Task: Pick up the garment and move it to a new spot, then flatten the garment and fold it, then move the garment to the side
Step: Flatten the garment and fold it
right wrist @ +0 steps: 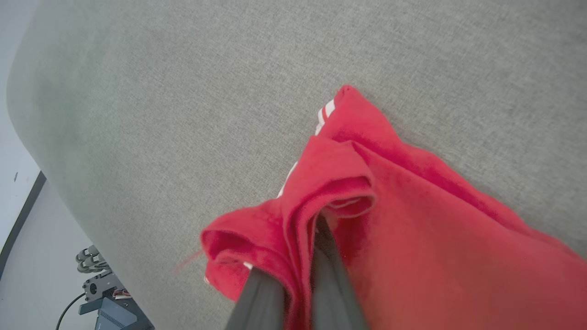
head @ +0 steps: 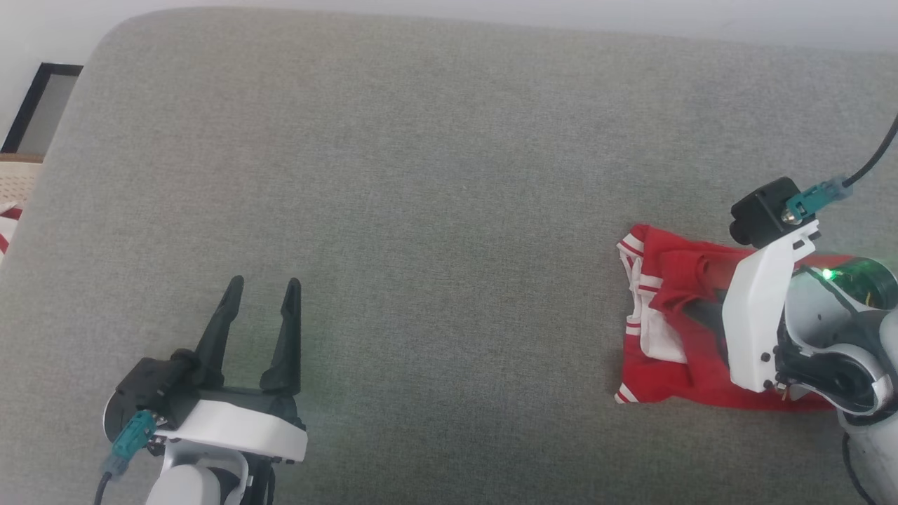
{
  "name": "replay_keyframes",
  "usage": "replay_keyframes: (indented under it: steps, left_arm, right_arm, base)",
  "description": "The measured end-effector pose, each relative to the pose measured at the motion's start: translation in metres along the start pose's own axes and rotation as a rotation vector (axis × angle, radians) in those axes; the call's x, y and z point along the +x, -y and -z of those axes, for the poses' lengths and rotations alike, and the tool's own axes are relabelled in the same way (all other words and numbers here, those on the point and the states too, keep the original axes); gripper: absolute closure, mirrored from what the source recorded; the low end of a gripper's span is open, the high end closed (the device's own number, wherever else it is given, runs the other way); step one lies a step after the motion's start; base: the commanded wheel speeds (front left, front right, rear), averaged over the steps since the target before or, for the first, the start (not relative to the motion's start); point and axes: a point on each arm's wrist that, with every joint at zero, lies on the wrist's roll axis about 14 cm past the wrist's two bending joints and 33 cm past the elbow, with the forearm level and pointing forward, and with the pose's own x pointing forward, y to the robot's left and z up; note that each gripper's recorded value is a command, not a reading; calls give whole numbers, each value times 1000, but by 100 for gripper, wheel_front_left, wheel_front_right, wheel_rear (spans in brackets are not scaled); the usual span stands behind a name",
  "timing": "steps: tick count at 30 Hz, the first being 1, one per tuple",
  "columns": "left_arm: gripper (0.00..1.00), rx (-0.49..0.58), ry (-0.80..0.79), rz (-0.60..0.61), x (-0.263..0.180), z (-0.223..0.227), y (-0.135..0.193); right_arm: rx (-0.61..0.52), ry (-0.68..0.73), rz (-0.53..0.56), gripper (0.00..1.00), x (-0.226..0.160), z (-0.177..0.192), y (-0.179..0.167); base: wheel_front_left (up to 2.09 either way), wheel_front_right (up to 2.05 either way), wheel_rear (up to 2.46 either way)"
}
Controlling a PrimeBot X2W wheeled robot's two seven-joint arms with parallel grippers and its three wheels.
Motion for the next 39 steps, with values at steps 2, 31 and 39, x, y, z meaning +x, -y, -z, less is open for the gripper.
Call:
replay_keyframes:
  steps: [2,31,39]
  left_arm:
    - [0,-1,1,-6,-1,-1,-2]
    - [0,-62,-17,109,7,3,28]
    - [0,-53,5,102,-3,-6,23]
  right_arm:
    - [-1,-1,-1,100,3,2,0]
    - [66,667,299,0,-97,-22,73]
    - [22,839,413,0,-128,-13,81]
  base:
    - [0,0,0]
    - [0,0,0]
    - [0,0,0]
